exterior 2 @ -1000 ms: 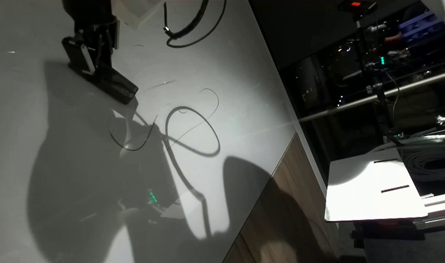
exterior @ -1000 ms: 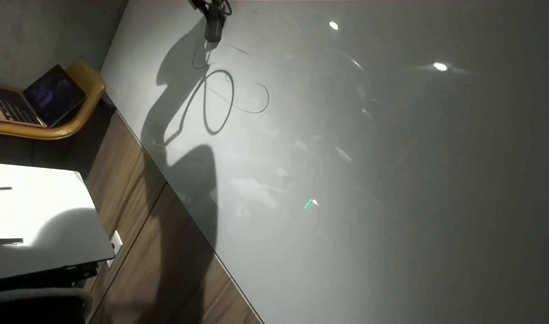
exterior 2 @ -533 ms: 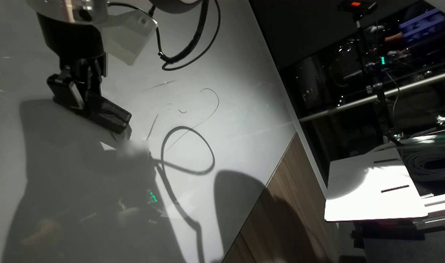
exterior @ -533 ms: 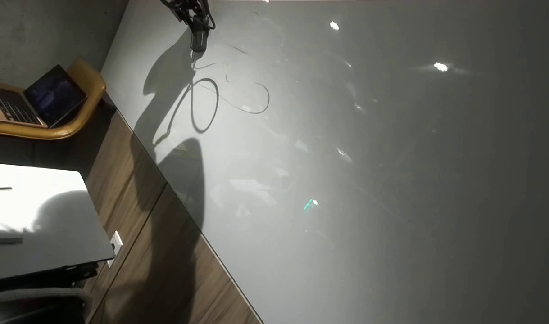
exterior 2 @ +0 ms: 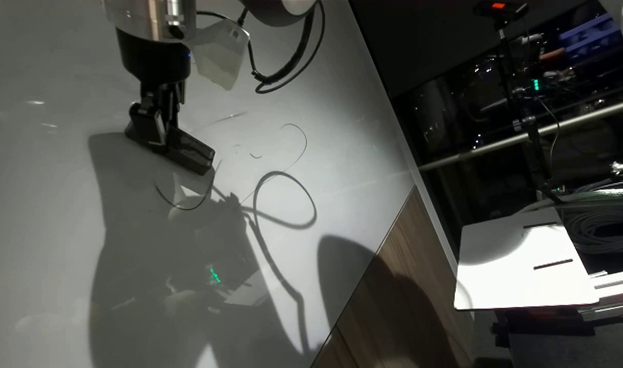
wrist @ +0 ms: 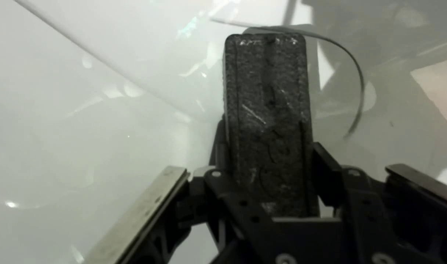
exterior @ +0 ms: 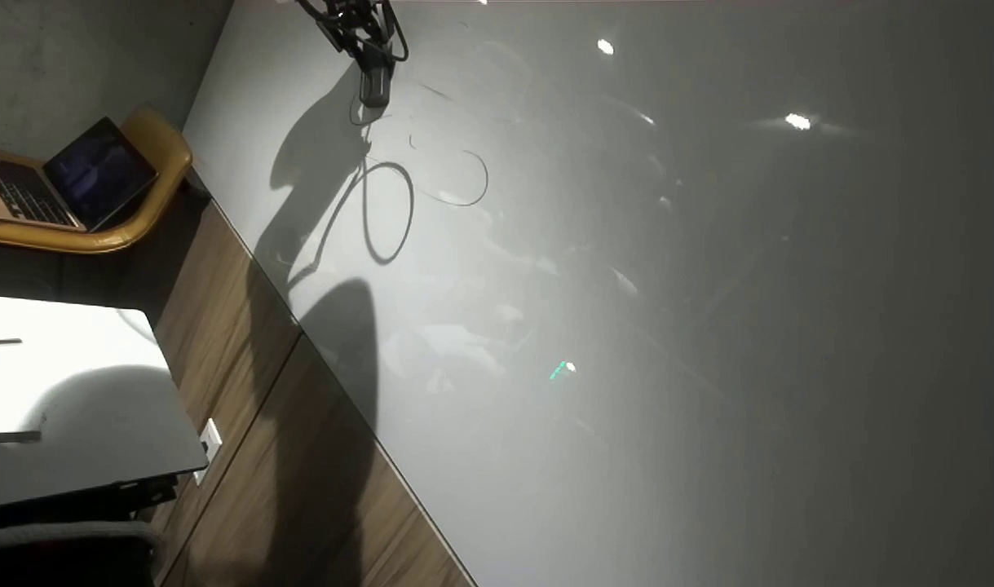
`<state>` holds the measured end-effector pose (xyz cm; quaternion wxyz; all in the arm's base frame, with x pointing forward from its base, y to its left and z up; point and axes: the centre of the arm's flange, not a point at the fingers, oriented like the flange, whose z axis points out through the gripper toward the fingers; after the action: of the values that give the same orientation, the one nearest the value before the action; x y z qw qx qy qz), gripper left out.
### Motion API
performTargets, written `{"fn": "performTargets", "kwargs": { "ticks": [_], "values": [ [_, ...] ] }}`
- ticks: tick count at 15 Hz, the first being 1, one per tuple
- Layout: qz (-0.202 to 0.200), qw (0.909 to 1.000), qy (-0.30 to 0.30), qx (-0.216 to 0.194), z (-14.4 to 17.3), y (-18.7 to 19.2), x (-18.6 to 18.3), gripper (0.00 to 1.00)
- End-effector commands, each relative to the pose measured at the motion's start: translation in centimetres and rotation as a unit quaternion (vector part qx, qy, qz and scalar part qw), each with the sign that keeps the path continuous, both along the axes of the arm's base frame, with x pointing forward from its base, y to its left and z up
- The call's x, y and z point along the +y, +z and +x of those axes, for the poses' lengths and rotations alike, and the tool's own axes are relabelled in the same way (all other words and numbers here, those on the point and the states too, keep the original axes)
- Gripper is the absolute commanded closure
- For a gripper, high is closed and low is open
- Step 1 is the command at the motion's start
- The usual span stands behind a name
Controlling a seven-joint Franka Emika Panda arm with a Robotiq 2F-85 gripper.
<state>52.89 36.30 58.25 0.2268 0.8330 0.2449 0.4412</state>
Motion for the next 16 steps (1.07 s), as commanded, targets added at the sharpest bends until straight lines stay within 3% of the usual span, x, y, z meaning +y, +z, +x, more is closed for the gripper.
{"fn": "performTargets", "kwargs": {
  "ticks": [1, 4, 10, 16],
  "values": [
    [-0.018, 0.9986, -0.040, -0.028, 1.0, 0.4, -8.4, 0.71],
    [-0.028, 0.9965, -0.069, -0.038, 0.6, 0.7, -11.3, 0.71],
    [-0.004, 0.9902, -0.133, -0.042, 0.3, 1.5, -17.0, 0.71],
    [0.022, 0.9773, -0.207, -0.039, 0.5, 2.0, -25.6, 0.71]
  ]
}}
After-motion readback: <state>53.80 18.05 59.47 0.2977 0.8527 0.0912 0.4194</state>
